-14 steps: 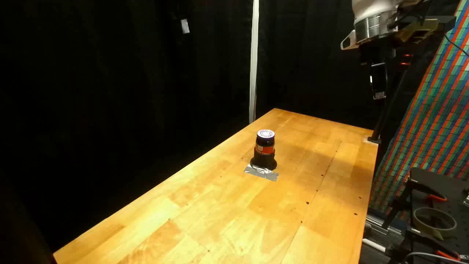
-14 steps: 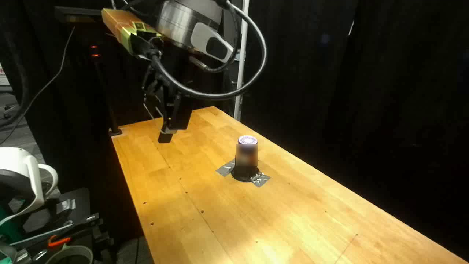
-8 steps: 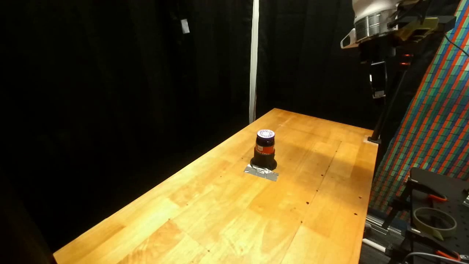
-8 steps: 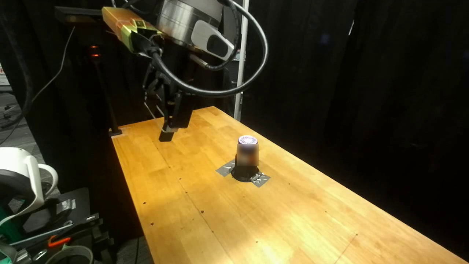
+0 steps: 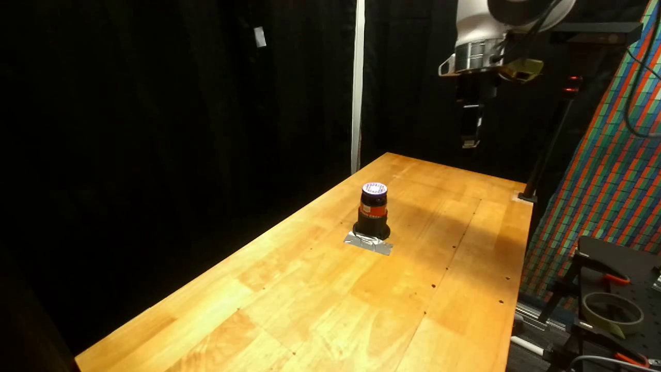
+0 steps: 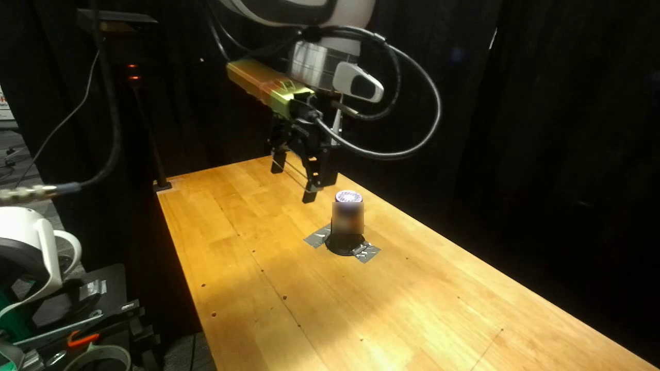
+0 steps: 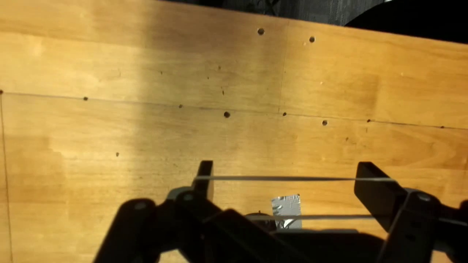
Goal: Put the rubber band around the brown cup
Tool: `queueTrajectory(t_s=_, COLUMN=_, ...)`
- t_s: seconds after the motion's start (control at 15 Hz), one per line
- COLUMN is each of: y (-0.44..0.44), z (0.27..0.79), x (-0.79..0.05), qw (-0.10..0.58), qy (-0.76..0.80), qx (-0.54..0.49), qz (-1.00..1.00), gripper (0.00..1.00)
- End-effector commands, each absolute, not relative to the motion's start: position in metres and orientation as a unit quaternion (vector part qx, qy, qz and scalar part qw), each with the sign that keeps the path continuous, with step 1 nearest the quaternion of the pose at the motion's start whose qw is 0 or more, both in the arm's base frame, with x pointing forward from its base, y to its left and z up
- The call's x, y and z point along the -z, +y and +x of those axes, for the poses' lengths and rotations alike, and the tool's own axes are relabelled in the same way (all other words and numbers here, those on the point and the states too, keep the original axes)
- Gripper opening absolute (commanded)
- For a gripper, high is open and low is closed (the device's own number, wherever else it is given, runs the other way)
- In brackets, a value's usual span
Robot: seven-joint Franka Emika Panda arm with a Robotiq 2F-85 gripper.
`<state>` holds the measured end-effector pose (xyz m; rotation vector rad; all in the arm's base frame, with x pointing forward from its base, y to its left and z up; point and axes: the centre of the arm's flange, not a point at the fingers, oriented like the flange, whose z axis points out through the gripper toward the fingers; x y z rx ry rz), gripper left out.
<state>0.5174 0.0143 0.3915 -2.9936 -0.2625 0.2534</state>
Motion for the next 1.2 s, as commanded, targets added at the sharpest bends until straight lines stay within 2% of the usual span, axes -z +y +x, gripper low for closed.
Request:
queueTrajectory(t_s=0.0, y=0.029, z=0.608, x=-0.376, qw=0.054, qy=-0.103, qx=-0.096, qz=-0.989, gripper=1.0)
queueTrajectory(t_s=0.53, y=0.063, z=0.719, x=-0.323, qw=0.059, qy=-0.134, qx=-0.118, qz=-0.982, gripper=1.0)
queueTrajectory(t_s=1.13, y=0.093, z=0.8, x=-0.286, qw=0.052, qy=-0.177, qx=-0.096, qz=-0.978, gripper=1.0)
